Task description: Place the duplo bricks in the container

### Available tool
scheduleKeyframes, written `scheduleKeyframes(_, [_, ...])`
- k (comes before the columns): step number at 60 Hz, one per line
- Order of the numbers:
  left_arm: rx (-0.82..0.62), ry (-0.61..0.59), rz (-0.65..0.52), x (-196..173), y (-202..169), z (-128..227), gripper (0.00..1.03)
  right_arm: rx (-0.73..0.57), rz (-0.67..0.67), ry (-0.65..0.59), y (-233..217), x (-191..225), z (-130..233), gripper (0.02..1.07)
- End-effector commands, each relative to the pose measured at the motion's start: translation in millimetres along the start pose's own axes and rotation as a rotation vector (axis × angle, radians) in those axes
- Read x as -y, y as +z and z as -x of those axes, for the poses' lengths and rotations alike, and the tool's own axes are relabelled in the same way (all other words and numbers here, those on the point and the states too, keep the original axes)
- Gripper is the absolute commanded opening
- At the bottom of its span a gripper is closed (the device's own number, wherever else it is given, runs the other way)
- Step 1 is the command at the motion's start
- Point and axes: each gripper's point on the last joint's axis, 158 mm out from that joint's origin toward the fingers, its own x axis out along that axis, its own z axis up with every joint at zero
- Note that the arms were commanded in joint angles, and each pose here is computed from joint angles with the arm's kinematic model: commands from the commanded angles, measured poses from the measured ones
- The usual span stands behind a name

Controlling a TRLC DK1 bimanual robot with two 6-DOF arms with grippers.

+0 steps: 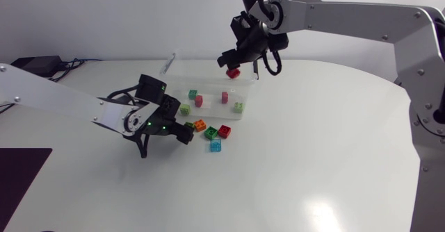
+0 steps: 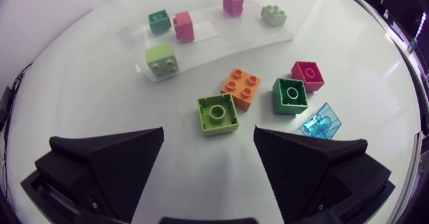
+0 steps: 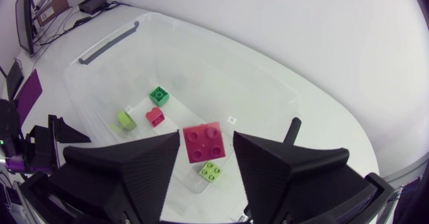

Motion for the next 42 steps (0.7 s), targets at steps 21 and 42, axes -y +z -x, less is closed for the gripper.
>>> scheduleKeyframes(21, [0.031,0.028,-0.004,0.6,8.0,-37.2,0.85,0.027,-0.019,-0.001,-45.1,-6.6,56.1,0.98])
scheduleKeyframes(42, [0.06,0.021,-0.016,7.4,10.0,-48.0,0.32,-0.041,0.164,0.113,-162.9,-69.1,75.0,0.98])
